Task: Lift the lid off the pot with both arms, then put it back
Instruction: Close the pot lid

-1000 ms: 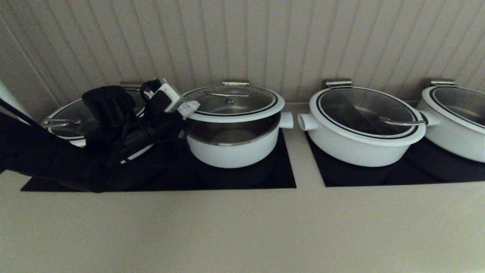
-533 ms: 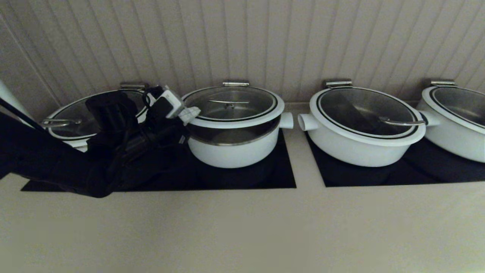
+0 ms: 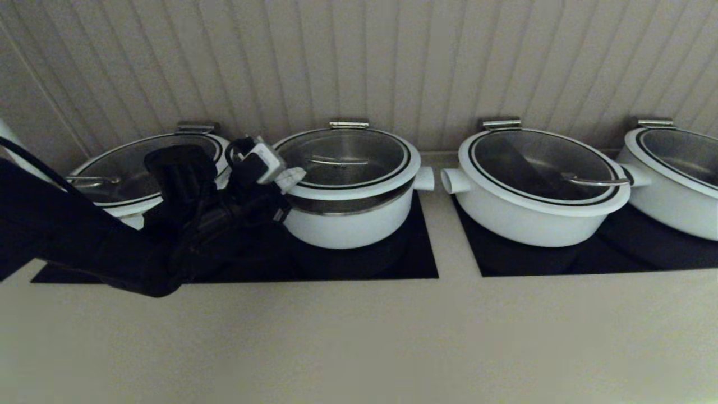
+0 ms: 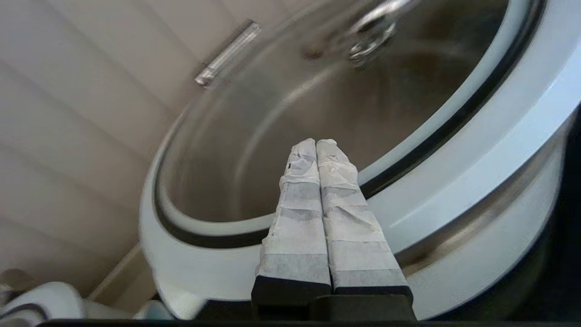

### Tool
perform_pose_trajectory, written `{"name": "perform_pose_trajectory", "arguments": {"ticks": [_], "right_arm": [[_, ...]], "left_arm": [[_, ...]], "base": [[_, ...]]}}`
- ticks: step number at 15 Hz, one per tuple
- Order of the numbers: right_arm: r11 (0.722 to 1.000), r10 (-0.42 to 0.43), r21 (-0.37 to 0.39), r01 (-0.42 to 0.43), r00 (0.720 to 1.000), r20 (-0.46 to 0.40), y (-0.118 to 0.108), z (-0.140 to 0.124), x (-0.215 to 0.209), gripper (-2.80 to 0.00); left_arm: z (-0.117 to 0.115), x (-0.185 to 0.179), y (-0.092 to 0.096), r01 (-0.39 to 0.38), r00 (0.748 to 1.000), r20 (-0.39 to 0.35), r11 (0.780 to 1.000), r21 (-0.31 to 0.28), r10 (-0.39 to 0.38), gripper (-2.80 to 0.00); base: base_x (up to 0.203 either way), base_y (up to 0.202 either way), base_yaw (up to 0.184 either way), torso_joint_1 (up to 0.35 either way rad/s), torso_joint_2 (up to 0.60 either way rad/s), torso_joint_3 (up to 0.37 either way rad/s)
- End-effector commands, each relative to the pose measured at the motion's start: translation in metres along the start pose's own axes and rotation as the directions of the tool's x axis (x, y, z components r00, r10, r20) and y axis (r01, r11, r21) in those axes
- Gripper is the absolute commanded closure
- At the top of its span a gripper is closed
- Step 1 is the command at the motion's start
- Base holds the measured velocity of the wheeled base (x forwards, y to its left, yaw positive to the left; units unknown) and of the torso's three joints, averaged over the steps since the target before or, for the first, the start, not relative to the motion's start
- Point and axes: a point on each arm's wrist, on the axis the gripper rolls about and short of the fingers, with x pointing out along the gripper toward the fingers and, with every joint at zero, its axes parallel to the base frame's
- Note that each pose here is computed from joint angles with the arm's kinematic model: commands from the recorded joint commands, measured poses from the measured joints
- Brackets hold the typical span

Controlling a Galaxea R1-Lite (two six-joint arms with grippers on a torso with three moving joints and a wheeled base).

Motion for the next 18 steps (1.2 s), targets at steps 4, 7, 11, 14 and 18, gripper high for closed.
{"name": "perform_pose_trajectory", "arguments": {"ticks": [4,7,11,14,18], "right_arm": [[1.0,0.001,-0.001,-0.001,1.0,0.001,0.0,0.0,0.0,0.0],[1.0,0.001,-0.001,-0.001,1.0,0.001,0.0,0.0,0.0,0.0],[1.0,0.001,-0.001,-0.001,1.0,0.001,0.0,0.0,0.0,0.0],[1.0,0.001,-0.001,-0.001,1.0,0.001,0.0,0.0,0.0,0.0],[1.0,0.001,-0.001,-0.001,1.0,0.001,0.0,0.0,0.0,0.0]], "left_arm": [[-0.01,-0.001,-0.01,0.029,0.999,-0.028,0.999,0.014,-0.029,0.0],[-0.011,-0.002,-0.012,0.034,0.999,-0.035,0.999,0.011,-0.034,0.0],[-0.015,-0.007,-0.016,0.048,0.997,-0.054,0.999,0.007,-0.047,0.0],[-0.017,-0.01,-0.019,0.057,0.996,-0.067,0.998,0.004,-0.056,0.0],[-0.019,-0.012,-0.021,0.063,0.995,-0.076,0.998,0.0,-0.063,0.0]], "base": [[0.0,0.0,0.0,0.0,0.0,0.0],[0.0,0.0,0.0,0.0,0.0,0.0],[0.0,0.0,0.0,0.0,0.0,0.0],[0.0,0.0,0.0,0.0,0.0,0.0],[0.0,0.0,0.0,0.0,0.0,0.0]]}}
